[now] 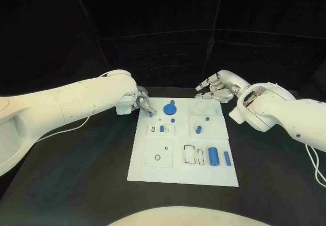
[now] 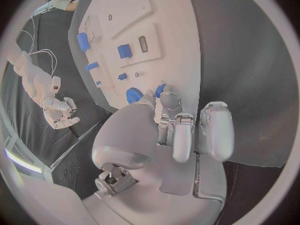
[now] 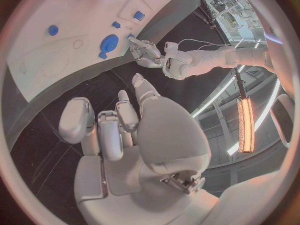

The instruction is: Assemble the parts on the task board

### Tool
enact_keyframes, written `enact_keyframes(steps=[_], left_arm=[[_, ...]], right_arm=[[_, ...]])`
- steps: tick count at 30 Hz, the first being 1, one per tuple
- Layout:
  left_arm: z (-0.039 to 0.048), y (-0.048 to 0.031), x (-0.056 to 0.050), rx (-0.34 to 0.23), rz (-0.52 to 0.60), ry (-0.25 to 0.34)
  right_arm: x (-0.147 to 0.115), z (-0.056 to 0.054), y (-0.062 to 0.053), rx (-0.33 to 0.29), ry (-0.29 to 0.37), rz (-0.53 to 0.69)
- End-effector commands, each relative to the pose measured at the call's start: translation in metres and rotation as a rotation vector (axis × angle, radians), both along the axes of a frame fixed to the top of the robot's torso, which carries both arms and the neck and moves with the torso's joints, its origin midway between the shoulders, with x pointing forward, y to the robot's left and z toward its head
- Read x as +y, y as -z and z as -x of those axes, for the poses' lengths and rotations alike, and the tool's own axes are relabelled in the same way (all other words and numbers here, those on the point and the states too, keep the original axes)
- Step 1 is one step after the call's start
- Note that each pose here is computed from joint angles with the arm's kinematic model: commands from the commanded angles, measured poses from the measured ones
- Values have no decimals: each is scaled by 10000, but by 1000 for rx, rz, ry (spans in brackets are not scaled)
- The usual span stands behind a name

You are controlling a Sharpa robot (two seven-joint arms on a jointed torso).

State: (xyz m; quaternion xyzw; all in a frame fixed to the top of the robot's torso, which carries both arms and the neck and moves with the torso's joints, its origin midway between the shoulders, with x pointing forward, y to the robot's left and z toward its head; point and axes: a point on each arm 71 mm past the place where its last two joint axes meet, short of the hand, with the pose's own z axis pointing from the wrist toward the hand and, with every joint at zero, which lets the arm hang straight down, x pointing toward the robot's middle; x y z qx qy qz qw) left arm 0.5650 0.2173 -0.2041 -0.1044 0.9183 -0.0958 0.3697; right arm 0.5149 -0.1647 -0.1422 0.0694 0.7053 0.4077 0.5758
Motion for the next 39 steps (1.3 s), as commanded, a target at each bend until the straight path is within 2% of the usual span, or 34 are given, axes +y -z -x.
enact_keyframes(steps=[1,18,24,27,33,39], left_arm=[[-19,-23,-15,-29,24,-10],[19,-15,-21,2,121,-24],[60,-52,-55,-50,227,-74],[108,-73,-54,-82,266,-96],[270,-101,0,-126,306,-144],[487,-49,62,-154,297,-146]], right_arm=[[15,1,-13,-4,-10,0],[10,-6,-2,6,-13,7],[2,-8,0,8,-11,9],[-1,-8,1,9,-11,9],[-9,-7,2,10,-9,10],[-16,-10,4,10,-7,11]])
